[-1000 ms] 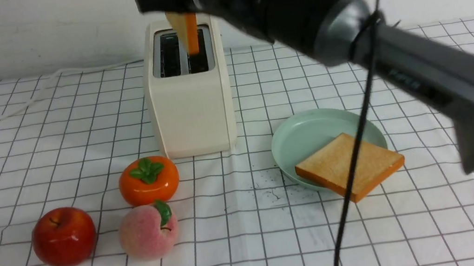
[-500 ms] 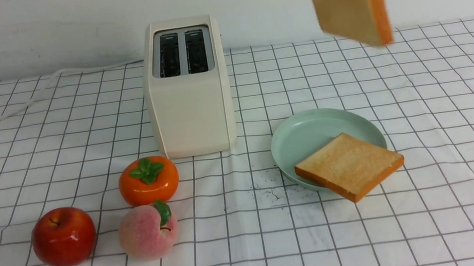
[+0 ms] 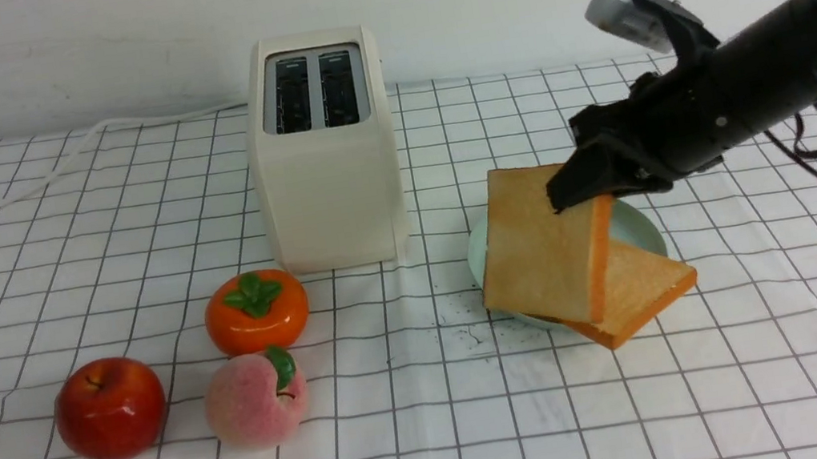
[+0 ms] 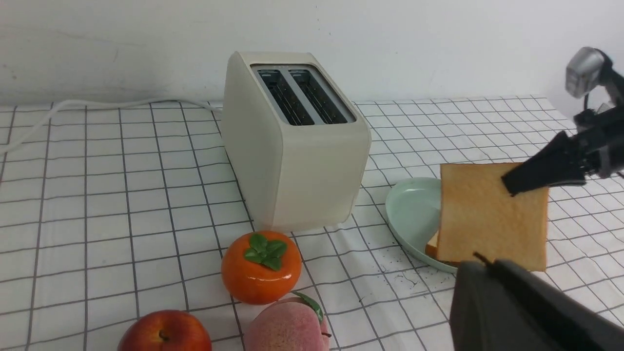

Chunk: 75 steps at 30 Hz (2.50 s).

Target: Take toasted bread from bread machine on white checkered table place on plate.

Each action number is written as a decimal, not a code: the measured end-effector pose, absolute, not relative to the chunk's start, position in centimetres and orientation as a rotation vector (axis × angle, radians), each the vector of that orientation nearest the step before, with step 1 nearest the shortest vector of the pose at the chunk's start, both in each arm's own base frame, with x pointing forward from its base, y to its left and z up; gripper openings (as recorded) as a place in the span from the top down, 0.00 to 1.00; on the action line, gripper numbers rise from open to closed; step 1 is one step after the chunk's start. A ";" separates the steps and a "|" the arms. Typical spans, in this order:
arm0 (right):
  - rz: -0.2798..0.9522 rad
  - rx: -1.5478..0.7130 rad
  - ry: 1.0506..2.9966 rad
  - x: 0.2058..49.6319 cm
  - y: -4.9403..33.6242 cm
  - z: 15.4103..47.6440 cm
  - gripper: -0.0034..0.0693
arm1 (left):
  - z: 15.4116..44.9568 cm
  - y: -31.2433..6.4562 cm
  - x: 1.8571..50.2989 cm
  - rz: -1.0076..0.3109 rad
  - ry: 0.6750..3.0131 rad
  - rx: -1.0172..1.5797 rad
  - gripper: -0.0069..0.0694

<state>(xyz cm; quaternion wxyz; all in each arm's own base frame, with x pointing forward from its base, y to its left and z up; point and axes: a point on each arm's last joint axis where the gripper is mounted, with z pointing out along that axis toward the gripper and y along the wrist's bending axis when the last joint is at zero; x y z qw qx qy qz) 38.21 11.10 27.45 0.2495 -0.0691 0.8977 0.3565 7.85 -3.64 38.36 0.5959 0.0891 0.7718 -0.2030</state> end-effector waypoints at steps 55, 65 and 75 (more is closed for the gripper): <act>0.354 0.029 1.999 3.0 2.4 29.9 0.95 | 25.8 -1.8 4.1 -0.625 1.590 0.299 0.93; 0.348 0.180 1.915 5.6 1.5 24.9 0.94 | 23.7 -2.0 4.5 -0.587 1.669 0.313 0.93; 0.204 0.132 1.973 5.7 0.8 20.5 0.93 | 23.6 -2.0 4.5 -0.581 1.678 0.311 0.93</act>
